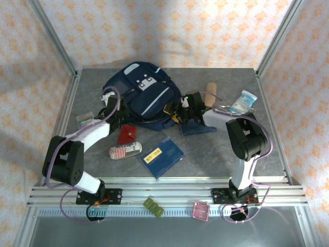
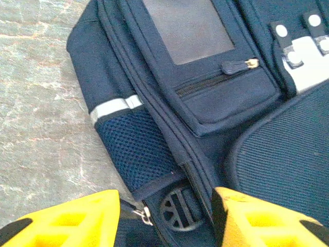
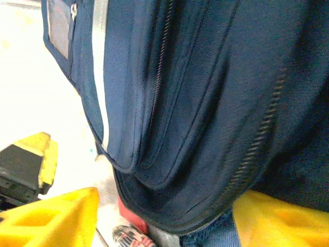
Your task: Pack the student bag
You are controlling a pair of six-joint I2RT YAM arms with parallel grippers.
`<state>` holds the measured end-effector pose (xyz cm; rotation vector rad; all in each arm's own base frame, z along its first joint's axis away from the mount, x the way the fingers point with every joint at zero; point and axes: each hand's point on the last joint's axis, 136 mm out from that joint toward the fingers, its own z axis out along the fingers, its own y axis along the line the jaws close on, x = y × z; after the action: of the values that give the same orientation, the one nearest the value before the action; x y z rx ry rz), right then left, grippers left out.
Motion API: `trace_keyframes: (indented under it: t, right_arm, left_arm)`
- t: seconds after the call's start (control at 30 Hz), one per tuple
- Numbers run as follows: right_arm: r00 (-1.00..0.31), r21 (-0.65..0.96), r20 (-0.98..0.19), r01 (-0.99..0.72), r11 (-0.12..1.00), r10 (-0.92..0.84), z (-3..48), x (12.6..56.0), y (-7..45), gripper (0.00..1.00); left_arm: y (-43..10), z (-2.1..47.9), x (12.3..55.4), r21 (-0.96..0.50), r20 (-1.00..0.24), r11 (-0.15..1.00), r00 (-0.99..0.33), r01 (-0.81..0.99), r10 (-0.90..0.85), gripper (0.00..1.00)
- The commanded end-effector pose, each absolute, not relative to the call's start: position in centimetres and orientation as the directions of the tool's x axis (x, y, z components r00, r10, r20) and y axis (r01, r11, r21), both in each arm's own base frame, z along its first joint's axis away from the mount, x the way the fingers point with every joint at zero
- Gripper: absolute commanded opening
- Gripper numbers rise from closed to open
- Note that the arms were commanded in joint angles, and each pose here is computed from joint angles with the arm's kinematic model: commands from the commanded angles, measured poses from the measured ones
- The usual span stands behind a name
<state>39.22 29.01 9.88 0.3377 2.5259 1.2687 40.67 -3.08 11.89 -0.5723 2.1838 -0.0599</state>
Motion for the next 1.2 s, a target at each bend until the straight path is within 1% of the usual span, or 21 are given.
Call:
trace_keyframes:
  t: [0.0, 0.1, 0.2, 0.33, 0.4, 0.57, 0.67, 0.73, 0.77, 0.83, 0.9, 0.93, 1.0, 1.07, 1.17]
  right_arm:
    - [-0.901, 0.712, -0.305, 0.000, 0.702, 0.309, 11.8, 38.9, 26.3, 0.74]
    - [-0.897, 0.664, -0.341, -0.019, 0.748, 0.281, 12.6, 37.4, 24.8, 0.75]
    - [-0.911, 0.656, -0.337, -0.047, 0.754, 0.237, 12.9, 35.1, 24.2, 0.73]
    - [-0.948, 0.675, -0.295, -0.122, 0.728, 0.115, 12.5, 30.6, 25.0, 0.65]
    - [-0.963, 0.668, -0.266, -0.160, 0.727, 0.033, 11.4, 27.8, 25.6, 0.58]
    - [-0.974, 0.663, -0.188, -0.218, 0.716, -0.123, 8.5, 21.8, 27.1, 0.44]
    - [-0.976, 0.643, -0.144, -0.218, 0.734, -0.164, 6.7, 19.7, 27.0, 0.43]
    - [-0.982, 0.619, -0.109, -0.190, 0.762, -0.156, 5.3, 19.4, 26.5, 0.41]
    - [-0.983, 0.599, -0.100, -0.181, 0.780, -0.151, 4.6, 19.5, 26.2, 0.39]
    - [-0.987, 0.523, -0.100, -0.157, 0.838, -0.122, 3.3, 20.3, 25.1, 0.38]
    - [-0.989, 0.421, -0.130, -0.121, 0.899, -0.072, 2.2, 22.0, 23.6, 0.38]
    - [-0.988, 0.400, -0.145, -0.107, 0.910, -0.053, 2.1, 22.8, 23.2, 0.39]
    - [-0.981, 0.376, -0.193, -0.081, 0.923, -0.007, 2.2, 24.5, 22.6, 0.39]
    - [-0.973, 0.387, -0.230, -0.086, 0.918, 0.006, 2.8, 25.8, 23.0, 0.39]
    - [-0.964, 0.369, -0.264, -0.079, 0.926, 0.023, 2.8, 27.4, 23.2, 0.39]
  left_arm:
    - [-5.3, 13.0, 38.4, -0.294, -0.714, 0.907, -0.562, -0.300, -0.417, 0.54]
    - [-8.5, 13.7, 36.6, -0.337, -0.698, 0.921, -0.604, -0.197, -0.384, 0.56]
    - [-11.8, 13.7, 34.6, -0.350, -0.679, 0.932, -0.660, -0.096, -0.323, 0.57]
    - [-15.2, 12.8, 32.5, -0.381, -0.635, 0.924, -0.732, 0.018, -0.248, 0.58]
    - [-16.6, 12.0, 31.6, -0.388, -0.612, 0.920, -0.762, 0.057, -0.211, 0.58]
    - [-18.6, 10.0, 30.5, -0.395, -0.572, 0.913, -0.805, 0.104, -0.156, 0.58]
    - [-19.4, 8.7, 30.1, -0.400, -0.552, 0.909, -0.822, 0.118, -0.136, 0.58]
    - [-20.2, 7.9, 29.7, -0.397, -0.537, 0.908, -0.836, 0.132, -0.113, 0.58]
    - [-20.5, 7.6, 29.6, -0.393, -0.530, 0.909, -0.842, 0.137, -0.102, 0.58]
    - [-21.2, 7.0, 29.3, -0.385, -0.520, 0.911, -0.851, 0.151, -0.078, 0.58]
    - [-21.8, 6.4, 29.1, -0.375, -0.511, 0.913, -0.858, 0.163, -0.057, 0.58]
    - [-22.0, 6.3, 29.0, -0.372, -0.507, 0.913, -0.860, 0.166, -0.051, 0.58]
    - [-22.4, 5.7, 28.8, -0.365, -0.496, 0.915, -0.868, 0.173, -0.034, 0.59]
    - [-22.8, 5.1, 28.5, -0.361, -0.484, 0.916, -0.875, 0.178, -0.021, 0.59]
    - [-23.3, 3.9, 28.1, -0.339, -0.456, 0.921, -0.890, 0.190, 0.016, 0.58]
